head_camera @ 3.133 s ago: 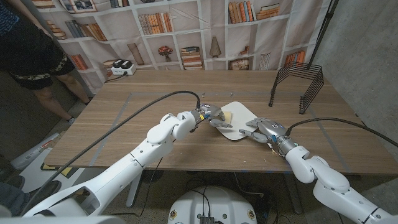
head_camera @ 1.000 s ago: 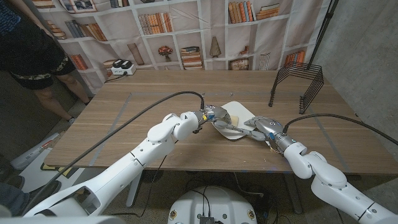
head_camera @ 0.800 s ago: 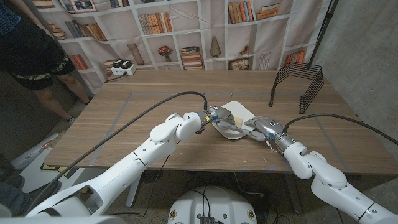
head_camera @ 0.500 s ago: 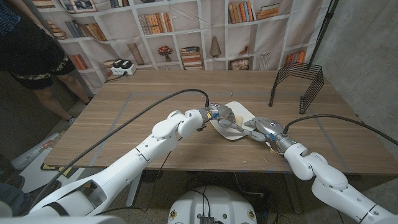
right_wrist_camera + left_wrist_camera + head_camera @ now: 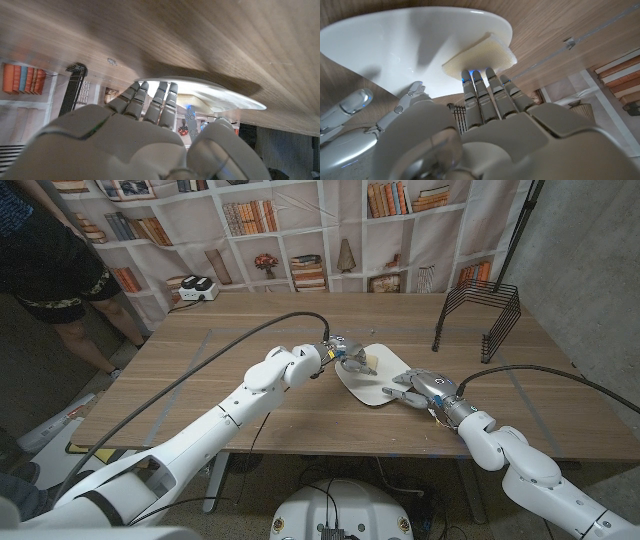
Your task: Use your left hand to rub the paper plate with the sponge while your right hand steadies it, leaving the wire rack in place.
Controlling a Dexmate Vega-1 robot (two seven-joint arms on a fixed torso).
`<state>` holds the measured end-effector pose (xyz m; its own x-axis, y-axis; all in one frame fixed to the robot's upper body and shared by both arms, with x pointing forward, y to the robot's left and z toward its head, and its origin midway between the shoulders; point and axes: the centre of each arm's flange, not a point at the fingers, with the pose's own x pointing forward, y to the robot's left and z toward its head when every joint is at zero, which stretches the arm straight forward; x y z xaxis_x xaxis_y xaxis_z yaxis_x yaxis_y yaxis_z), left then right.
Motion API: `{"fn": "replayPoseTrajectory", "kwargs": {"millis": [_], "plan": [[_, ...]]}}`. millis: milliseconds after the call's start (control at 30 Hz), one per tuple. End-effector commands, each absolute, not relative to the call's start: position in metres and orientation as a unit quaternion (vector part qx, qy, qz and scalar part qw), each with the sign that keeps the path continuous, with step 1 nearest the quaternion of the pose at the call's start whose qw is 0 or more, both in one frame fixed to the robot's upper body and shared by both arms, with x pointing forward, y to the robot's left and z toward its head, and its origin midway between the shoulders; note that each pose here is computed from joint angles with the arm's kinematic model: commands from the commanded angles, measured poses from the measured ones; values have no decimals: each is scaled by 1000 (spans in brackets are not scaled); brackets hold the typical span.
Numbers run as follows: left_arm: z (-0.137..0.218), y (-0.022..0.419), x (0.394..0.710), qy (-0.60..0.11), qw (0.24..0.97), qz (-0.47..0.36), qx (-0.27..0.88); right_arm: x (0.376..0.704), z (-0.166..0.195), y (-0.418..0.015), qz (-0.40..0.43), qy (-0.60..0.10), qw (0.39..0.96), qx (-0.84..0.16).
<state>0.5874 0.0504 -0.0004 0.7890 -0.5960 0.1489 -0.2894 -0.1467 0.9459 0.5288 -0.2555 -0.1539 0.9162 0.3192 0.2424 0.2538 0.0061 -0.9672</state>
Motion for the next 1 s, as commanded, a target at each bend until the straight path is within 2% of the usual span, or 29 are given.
{"fn": "replayPoseTrajectory", "kwargs": {"millis": [33,767,1000], "plan": [[-11,49,569,-302,582,-140,742,532,-151,-256,21,-207,679,-704],[-10,64,560,-313,608,-130,718,533,-138,-255,7,-222,683,-696],[-3,68,558,-322,608,-123,716,524,-130,-253,2,-234,690,-685]]}}
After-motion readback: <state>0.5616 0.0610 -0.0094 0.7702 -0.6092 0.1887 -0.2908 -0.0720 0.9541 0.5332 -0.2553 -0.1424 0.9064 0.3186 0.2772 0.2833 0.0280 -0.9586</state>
